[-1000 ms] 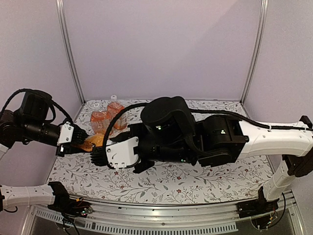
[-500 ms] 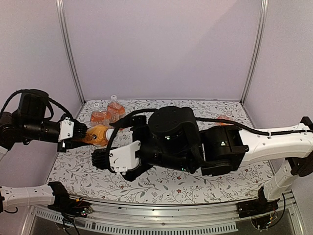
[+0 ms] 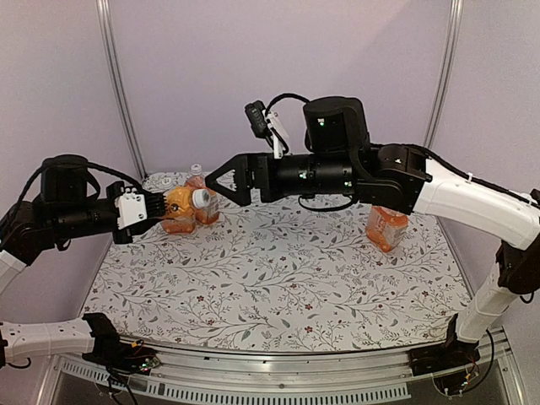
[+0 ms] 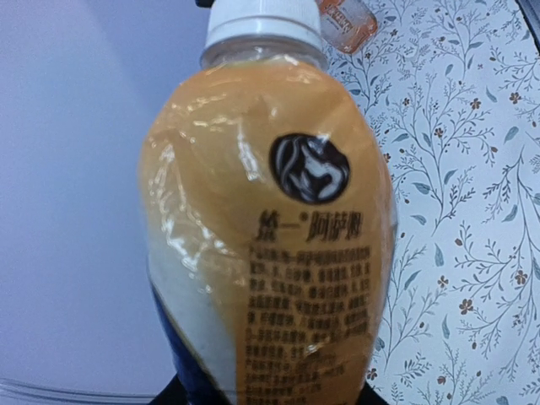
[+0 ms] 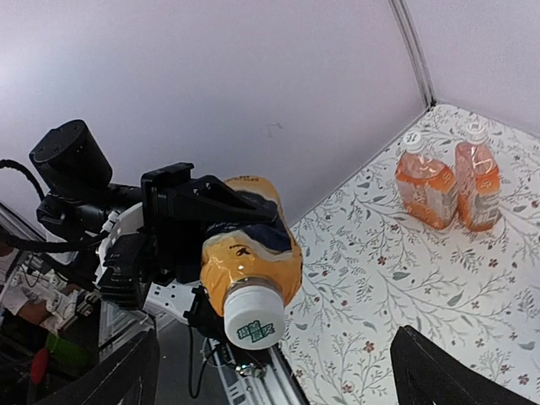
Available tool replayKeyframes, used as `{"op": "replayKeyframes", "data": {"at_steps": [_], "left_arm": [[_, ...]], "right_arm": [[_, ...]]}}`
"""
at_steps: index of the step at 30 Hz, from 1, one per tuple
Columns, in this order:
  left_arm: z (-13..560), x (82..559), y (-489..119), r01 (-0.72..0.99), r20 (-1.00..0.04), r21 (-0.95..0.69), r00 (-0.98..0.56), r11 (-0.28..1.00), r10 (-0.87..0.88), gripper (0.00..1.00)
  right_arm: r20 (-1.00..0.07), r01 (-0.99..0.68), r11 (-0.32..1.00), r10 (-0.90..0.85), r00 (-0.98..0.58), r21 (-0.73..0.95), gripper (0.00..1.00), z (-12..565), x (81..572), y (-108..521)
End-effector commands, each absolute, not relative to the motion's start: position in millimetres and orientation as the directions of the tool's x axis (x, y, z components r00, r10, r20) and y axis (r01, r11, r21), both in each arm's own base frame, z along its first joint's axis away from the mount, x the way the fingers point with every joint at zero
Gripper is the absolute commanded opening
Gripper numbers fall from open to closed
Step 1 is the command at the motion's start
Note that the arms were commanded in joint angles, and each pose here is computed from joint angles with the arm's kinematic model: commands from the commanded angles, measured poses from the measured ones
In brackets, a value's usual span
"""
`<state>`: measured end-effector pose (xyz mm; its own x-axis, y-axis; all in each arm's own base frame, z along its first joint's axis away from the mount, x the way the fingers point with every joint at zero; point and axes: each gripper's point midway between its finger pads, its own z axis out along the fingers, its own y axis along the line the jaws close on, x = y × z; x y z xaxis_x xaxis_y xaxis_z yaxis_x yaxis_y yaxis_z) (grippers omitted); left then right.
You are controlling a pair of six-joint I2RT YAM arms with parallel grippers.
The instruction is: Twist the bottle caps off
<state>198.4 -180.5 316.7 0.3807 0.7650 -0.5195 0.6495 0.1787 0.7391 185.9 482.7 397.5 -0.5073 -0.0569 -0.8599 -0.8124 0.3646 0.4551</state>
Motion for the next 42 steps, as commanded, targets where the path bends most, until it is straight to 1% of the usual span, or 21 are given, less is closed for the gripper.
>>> {"op": "replayKeyframes", "data": {"at_steps": [1,4,5,9,11,16,19,23,27,29,31,32,34,37,38,39,40,41,42], "left_arm": [[324,204,-181,0.604,-0.503,0.773,0.401,0.192,0.766,0.36],[323,204,-181,0.603,-0.498,0.775,0.403,0.186,0.768,0.36],[323,204,-182,0.604,-0.497,0.775,0.404,0.185,0.768,0.36],[323,204,-181,0.603,-0.496,0.777,0.406,0.183,0.768,0.36],[322,203,-181,0.604,-0.495,0.776,0.405,0.181,0.769,0.36],[321,203,-181,0.605,-0.494,0.776,0.406,0.18,0.769,0.36],[322,202,-181,0.603,-0.493,0.777,0.407,0.179,0.769,0.36],[322,202,-181,0.603,-0.491,0.778,0.41,0.176,0.768,0.36],[322,202,-181,0.602,-0.487,0.78,0.413,0.17,0.77,0.36],[322,202,-181,0.6,-0.486,0.782,0.415,0.17,0.769,0.36],[322,202,-181,0.6,-0.485,0.782,0.416,0.168,0.769,0.36],[323,202,-181,0.6,-0.485,0.782,0.416,0.169,0.769,0.36],[323,201,-181,0.603,-0.491,0.779,0.412,0.174,0.768,0.36],[324,196,-183,0.631,-0.517,0.755,0.406,0.178,0.754,0.36],[323,192,-184,0.647,-0.525,0.744,0.409,0.169,0.746,0.36],[321,187,-185,0.664,-0.531,0.732,0.415,0.153,0.739,0.36],[318,181,-185,0.68,-0.532,0.721,0.423,0.131,0.734,0.36],[315,176,-185,0.692,-0.531,0.714,0.435,0.107,0.727,0.36],[312,170,-186,0.699,-0.527,0.71,0.452,0.08,0.72,0.36]], "right_arm": [[-0.599,-0.605,0.254,-0.107,-0.793,0.755,0.93,376,154,514],[-0.584,-0.59,0.242,-0.102,-0.805,0.77,0.85,378,156,524],[-0.584,-0.589,0.238,-0.1,-0.806,0.772,0.77,379,157,526],[-0.578,-0.58,0.242,-0.088,-0.812,0.778,0.58,375,163,531],[-0.58,-0.578,0.251,-0.077,-0.811,0.776,0.56,374,166,530],[-0.59,-0.576,0.277,-0.04,-0.806,0.769,0.57,377,178,522],[-0.597,-0.581,0.277,-0.03,-0.802,0.765,0.53,381,181,519],[-0.597,-0.58,0.28,-0.033,-0.802,0.765,0.41,378,182,521],[-0.603,-0.586,0.277,-0.032,-0.797,0.761,0.18,379,183,521],[-0.606,-0.591,0.274,-0.035,-0.795,0.759,0.12,380,183,521],[-0.61,-0.598,0.267,-0.047,-0.791,0.755,0.03,379,181,522],[-0.614,-0.605,0.261,-0.058,-0.787,0.752,0.0,378,179,523],[-0.626,-0.627,0.236,-0.089,-0.774,0.742,0.0,378,173,524],[-0.696,-0.719,0.186,-0.179,-0.695,0.67,0.0,373,154,525],[-0.757,-0.787,0.176,-0.217,-0.616,0.591,0.0,372,146,522],[-0.794,-0.834,0.174,-0.253,-0.552,0.524,0.0,369,136,520],[-0.845,-0.895,0.166,-0.297,-0.445,0.414,0.0,366,125,516],[-0.874,-0.937,0.154,-0.34,-0.347,0.313,0.0,360,112,514],[-0.909,-0.985,0.105,-0.383,-0.164,0.134,0.0,357,100,510]]}}
